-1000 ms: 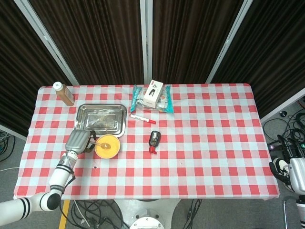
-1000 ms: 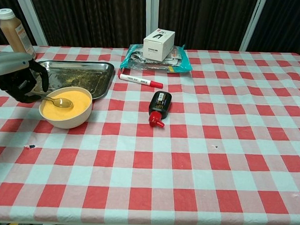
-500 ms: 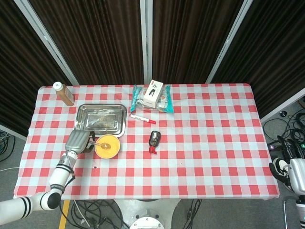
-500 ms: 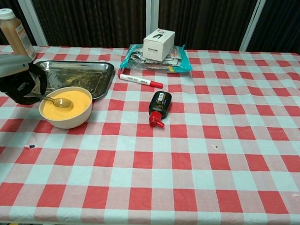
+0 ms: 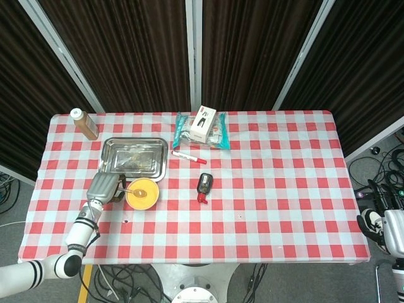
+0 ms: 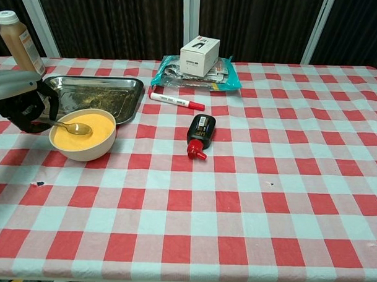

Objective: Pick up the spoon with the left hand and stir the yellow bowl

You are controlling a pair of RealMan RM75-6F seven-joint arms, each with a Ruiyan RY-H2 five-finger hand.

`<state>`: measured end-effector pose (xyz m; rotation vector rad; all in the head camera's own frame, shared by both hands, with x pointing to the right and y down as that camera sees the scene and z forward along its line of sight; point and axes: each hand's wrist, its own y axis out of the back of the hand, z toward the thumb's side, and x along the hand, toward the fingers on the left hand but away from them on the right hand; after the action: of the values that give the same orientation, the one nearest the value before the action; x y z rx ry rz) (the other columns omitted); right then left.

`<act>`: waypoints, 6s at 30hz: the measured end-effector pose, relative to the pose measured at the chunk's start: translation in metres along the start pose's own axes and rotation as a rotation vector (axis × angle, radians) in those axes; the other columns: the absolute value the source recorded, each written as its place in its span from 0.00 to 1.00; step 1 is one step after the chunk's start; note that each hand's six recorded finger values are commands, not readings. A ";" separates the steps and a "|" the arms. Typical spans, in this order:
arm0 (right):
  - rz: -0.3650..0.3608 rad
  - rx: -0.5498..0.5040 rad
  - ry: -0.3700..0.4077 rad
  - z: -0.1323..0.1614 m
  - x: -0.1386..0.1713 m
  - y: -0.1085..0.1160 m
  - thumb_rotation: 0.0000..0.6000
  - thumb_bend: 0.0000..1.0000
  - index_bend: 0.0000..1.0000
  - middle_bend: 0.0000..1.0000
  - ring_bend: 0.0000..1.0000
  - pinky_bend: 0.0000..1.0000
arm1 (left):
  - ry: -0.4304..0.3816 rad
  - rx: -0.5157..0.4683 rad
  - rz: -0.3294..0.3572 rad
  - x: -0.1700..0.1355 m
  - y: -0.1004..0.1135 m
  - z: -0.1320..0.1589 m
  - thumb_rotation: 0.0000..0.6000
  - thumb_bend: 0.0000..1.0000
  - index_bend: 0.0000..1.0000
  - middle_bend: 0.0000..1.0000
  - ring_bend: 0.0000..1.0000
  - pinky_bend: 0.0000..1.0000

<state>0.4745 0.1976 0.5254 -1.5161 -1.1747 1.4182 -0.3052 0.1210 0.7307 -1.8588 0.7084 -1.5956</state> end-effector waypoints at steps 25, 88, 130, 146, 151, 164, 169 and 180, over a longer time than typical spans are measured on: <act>-0.006 -0.005 0.006 0.001 0.001 0.000 1.00 0.30 0.07 0.37 0.11 0.22 | -0.019 0.094 0.072 -0.007 0.026 0.001 1.00 0.38 0.64 0.89 0.91 1.00; -0.003 -0.019 -0.006 -0.002 0.006 -0.002 1.00 0.29 0.07 0.38 0.12 0.22 | 0.026 0.456 0.060 0.002 0.045 0.031 1.00 0.39 0.67 0.90 0.93 1.00; 0.000 -0.021 -0.010 -0.004 0.007 -0.003 1.00 0.29 0.07 0.38 0.12 0.22 | 0.040 0.184 -0.073 0.005 0.040 0.019 1.00 0.39 0.68 0.90 0.93 1.00; 0.002 -0.023 -0.016 -0.005 0.007 -0.004 1.00 0.29 0.07 0.38 0.12 0.22 | 0.016 0.238 -0.067 0.002 0.050 0.023 1.00 0.39 0.68 0.90 0.93 1.00; 0.004 -0.023 -0.014 -0.005 0.007 -0.005 1.00 0.29 0.07 0.38 0.12 0.22 | 0.020 0.424 0.040 -0.001 0.054 0.033 1.00 0.39 0.68 0.90 0.93 1.00; 0.002 -0.023 -0.012 -0.004 0.008 -0.004 1.00 0.29 0.07 0.38 0.12 0.22 | -0.041 0.858 0.334 -0.016 0.033 0.069 1.00 0.40 0.68 0.90 0.93 1.00; 0.003 -0.022 -0.013 -0.004 0.008 -0.004 1.00 0.29 0.07 0.38 0.12 0.22 | -0.038 0.830 0.294 -0.018 0.028 0.068 1.00 0.40 0.68 0.90 0.93 1.00; 0.007 -0.019 -0.009 -0.001 0.006 -0.005 1.00 0.29 0.07 0.38 0.12 0.22 | -0.021 0.885 0.368 -0.021 0.032 0.069 1.00 0.40 0.68 0.91 0.93 1.00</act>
<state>0.4749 0.2051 0.5284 -1.5299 -1.1920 1.4236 -0.2410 0.1199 0.6853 -1.0247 0.2294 -1.3232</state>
